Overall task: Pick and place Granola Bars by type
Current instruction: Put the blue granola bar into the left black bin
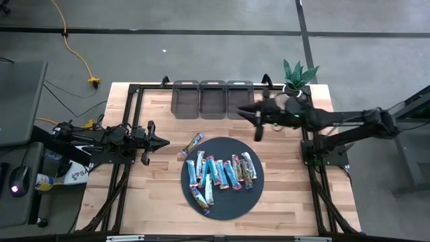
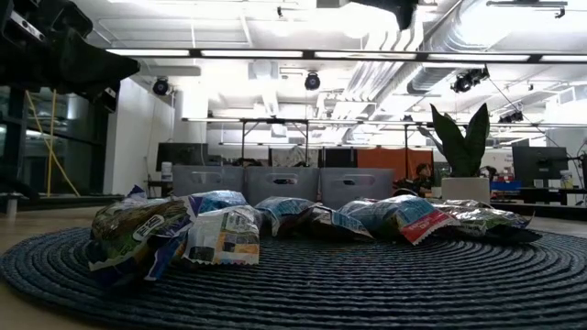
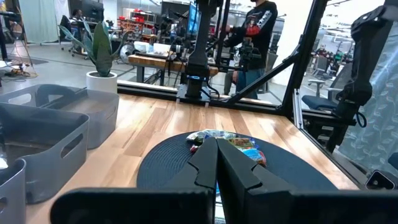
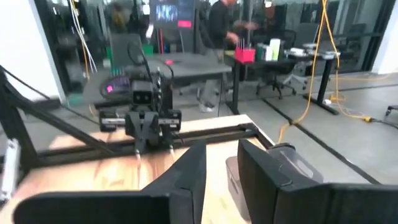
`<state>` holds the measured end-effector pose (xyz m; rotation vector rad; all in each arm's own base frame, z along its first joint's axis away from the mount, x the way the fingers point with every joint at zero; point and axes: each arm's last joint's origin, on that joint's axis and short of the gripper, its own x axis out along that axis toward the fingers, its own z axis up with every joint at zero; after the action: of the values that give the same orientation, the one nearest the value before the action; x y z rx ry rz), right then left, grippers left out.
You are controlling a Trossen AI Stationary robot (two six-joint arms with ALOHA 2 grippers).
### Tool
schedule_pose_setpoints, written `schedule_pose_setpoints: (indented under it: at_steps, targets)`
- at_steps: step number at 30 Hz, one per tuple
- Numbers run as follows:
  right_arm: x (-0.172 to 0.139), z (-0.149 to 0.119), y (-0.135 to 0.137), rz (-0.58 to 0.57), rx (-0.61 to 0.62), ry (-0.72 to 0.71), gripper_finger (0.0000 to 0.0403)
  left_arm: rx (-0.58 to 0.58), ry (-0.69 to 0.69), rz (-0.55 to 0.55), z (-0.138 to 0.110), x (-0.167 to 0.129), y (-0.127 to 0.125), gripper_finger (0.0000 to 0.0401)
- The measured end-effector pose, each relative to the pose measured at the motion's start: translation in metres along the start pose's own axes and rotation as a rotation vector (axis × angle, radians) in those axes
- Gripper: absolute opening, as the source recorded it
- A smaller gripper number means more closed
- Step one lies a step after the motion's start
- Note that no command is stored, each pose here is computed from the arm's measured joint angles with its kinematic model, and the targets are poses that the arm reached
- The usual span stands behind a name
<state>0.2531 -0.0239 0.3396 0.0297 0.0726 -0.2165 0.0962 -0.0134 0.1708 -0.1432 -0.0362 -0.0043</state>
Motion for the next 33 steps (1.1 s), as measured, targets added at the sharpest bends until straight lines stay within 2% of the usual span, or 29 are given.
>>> schedule_pose_setpoints:
  at_steps: [5, 11, 21, 26, 33]
  targets:
    - [0.044, 0.015, 0.002, -0.008, -0.04, 0.162, 0.0076, 0.0, 0.0, 0.0, 0.0, 0.0, 0.0, 0.0001]
    - [0.095, 0.029, -0.002, 0.074, -0.084, 0.379, 0.0076, 0.0, 0.0, 0.0, 0.0, 0.0, 0.0, 0.0001]
    - [0.147, 0.05, -0.022, 0.134, -0.245, 0.53, 0.0076, 0.0, 0.0, 0.0, 0.0, 0.0, 0.0, 0.0001]
    - [0.167, 0.044, -0.038, 0.136, -0.306, 0.547, 0.0076, 0.0, 0.0, 0.0, 0.0, 0.0, 0.0, 0.0001]
    - [0.192, 0.016, -0.06, 0.178, -0.262, 0.579, 0.0076, 0.0, 0.0, 0.0, 0.0, 0.0, 0.0, 0.0001]
